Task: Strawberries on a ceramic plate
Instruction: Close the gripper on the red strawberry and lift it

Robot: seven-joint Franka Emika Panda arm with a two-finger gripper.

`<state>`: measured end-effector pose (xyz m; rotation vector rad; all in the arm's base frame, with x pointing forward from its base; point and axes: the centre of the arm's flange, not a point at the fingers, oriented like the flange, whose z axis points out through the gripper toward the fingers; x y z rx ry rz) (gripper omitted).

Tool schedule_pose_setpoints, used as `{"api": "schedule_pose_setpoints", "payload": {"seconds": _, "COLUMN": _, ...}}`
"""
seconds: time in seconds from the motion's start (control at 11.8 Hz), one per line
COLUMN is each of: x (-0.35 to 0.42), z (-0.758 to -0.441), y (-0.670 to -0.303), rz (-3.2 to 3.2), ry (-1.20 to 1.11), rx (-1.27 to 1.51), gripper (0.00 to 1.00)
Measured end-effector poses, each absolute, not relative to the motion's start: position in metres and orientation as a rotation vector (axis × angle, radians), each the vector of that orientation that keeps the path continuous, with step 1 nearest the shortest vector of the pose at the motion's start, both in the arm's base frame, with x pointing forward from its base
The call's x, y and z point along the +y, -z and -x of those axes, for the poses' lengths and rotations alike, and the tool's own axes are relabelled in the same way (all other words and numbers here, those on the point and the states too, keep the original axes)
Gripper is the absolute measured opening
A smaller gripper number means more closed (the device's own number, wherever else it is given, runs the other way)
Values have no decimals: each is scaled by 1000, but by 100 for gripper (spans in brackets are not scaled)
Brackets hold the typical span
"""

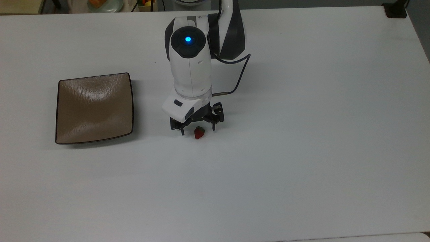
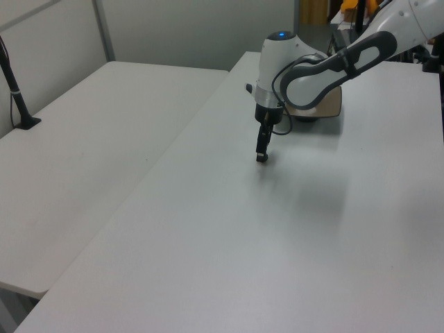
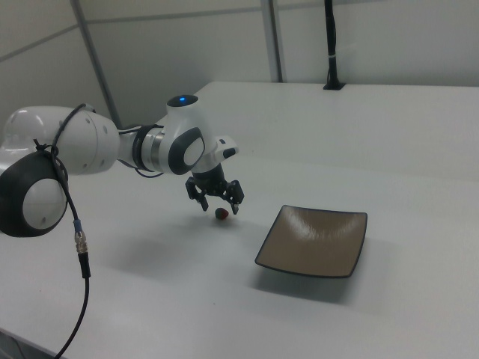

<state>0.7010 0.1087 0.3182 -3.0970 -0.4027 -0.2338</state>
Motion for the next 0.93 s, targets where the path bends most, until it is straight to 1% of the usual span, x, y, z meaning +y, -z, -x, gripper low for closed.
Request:
{"api": "schedule_pose_setpoints", "payload": {"seconds": 0.08, "x": 109, "z": -701, "y": -316, "rz": 3099, "ry": 228, "rx": -405, "gripper": 96}}
{"api": "schedule_pose_setpoints", "payload": {"seconds": 0.17, "x": 109, "z": -700, "y": -315, "rz": 3100, "ry": 226, "rx": -406, "gripper": 87}}
{"api": "schedule_pose_setpoints", "payload": {"seconds": 0.25, "x": 109, "z": -700, "y": -314, "rz": 3100, "ry": 224, "rx": -406, "gripper": 81}}
{"api": "schedule_pose_setpoints", "payload": {"seconds": 0.34, "x": 109, "z": -700, "y": -314, "rz": 3100, "ry": 224, "rx": -406, "gripper": 74}}
{"api": "schedule_pose_setpoints", "payload": {"seconds": 0.42, "x": 109, "z": -700, "y": -314, "rz": 3100, "ry": 224, "rx": -406, "gripper": 59}}
{"api": "schedule_pose_setpoints", "payload": {"seconds": 0.51, "x": 109, "z": -700, "y": -314, "rz": 3100, "ry": 224, "rx": -406, "gripper": 41}}
{"api": "schedule_pose_setpoints", "payload": {"seconds": 0.59, "x": 108, "z": -701, "y": -315, "rz": 3100, "ry": 226, "rx": -406, "gripper": 31}}
{"api": "schedule_pose_setpoints", "payload": {"seconds": 0.76, "x": 108, "z": -701, "y": -316, "rz": 3100, "ry": 228, "rx": -406, "gripper": 31}}
{"api": "schedule_pose_setpoints", "payload": {"seconds": 0.93, "x": 109, "z": -703, "y": -326, "rz": 3098, "ry": 254, "rx": -403, "gripper": 31}}
